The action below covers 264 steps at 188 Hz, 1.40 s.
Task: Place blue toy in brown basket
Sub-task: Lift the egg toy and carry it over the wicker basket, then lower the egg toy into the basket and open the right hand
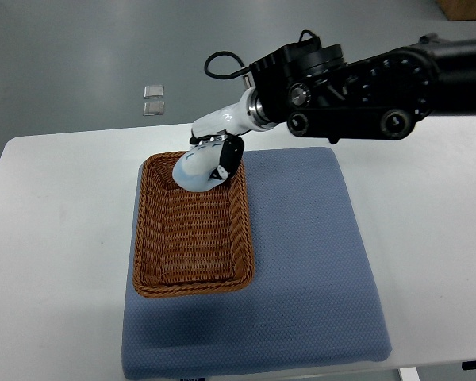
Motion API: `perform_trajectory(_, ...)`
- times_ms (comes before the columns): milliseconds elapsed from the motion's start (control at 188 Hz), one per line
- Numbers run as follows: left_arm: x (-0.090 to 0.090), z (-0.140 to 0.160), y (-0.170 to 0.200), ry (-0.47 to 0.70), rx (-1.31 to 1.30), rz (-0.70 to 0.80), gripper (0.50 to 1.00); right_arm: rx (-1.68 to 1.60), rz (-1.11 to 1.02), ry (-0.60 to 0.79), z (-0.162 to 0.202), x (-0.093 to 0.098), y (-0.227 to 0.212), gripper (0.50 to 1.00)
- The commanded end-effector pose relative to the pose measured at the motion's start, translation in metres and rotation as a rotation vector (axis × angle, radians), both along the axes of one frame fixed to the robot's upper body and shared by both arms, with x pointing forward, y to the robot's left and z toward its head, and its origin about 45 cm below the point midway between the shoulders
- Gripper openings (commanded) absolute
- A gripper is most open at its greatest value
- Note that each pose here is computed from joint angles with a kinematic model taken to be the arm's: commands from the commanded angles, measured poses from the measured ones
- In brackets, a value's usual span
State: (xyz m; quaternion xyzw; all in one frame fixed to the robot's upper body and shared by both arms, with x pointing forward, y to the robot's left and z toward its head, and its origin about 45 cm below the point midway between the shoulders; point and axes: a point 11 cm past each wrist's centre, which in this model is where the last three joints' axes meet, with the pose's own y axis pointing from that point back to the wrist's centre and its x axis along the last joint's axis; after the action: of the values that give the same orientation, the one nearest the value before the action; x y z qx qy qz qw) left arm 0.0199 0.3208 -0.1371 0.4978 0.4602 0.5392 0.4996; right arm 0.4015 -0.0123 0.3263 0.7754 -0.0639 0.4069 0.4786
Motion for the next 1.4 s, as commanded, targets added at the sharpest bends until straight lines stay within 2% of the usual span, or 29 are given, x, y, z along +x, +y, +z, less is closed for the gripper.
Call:
perform_trajectory(0, 0.0, 0.0, -0.001, -0.001, -0.004, 0.001, 1.0, 0.014, 0.019, -0.009, -0.011, -0.004, 0.024, 0.507)
perform_trajectory(233, 0.0, 0.0, 0.0, 0.0, -0.001, 0.001, 1.0, 0.048, -0.079, 0.024, -0.045, 0.011, 0.004, 0.535)
perform_trajectory(340, 0.0, 0.0, 0.0, 0.0, 0.001, 0.002, 1.0, 0.072, -0.104, 0.053, -0.061, 0.009, 0.0, 0.564)
perform_trajectory(695, 0.0, 0.0, 0.0, 0.0, -0.001, 0.0, 1.0, 0.151, -0.179, 0.079, -0.097, 0.006, -0.011, 0.574)
perform_trajectory(997, 0.0, 0.0, 0.0, 0.0, -0.001, 0.0, 1.0, 0.219, -0.213, 0.129, -0.117, -0.004, -0.01, 0.607)
perform_trajectory(1077, 0.0, 0.0, -0.001, 0.0, -0.002, 0.0, 1.0, 0.228, -0.222, 0.139, -0.121, -0.006, -0.011, 0.641)
perform_trajectory(1151, 0.0, 0.0, -0.001, 0.0, -0.004, 0.0, 1.0, 0.243, -0.223, 0.139, -0.122, -0.006, -0.011, 0.654)
perform_trajectory(1188, 0.0, 0.0, -0.001, 0.0, -0.004, 0.0, 1.0, 0.25, -0.225, 0.141, -0.124, -0.007, -0.011, 0.688)
perform_trajectory(1305, 0.0, 0.0, -0.002, 0.0, -0.007, 0.0, 1.0, 0.254, -0.227, 0.151, -0.129, -0.01, -0.012, 0.75)
perform_trajectory(1395, 0.0, 0.0, -0.002, 0.0, -0.007, -0.001, 1.0, 0.254, -0.228, 0.155, -0.131, -0.01, -0.012, 0.754)
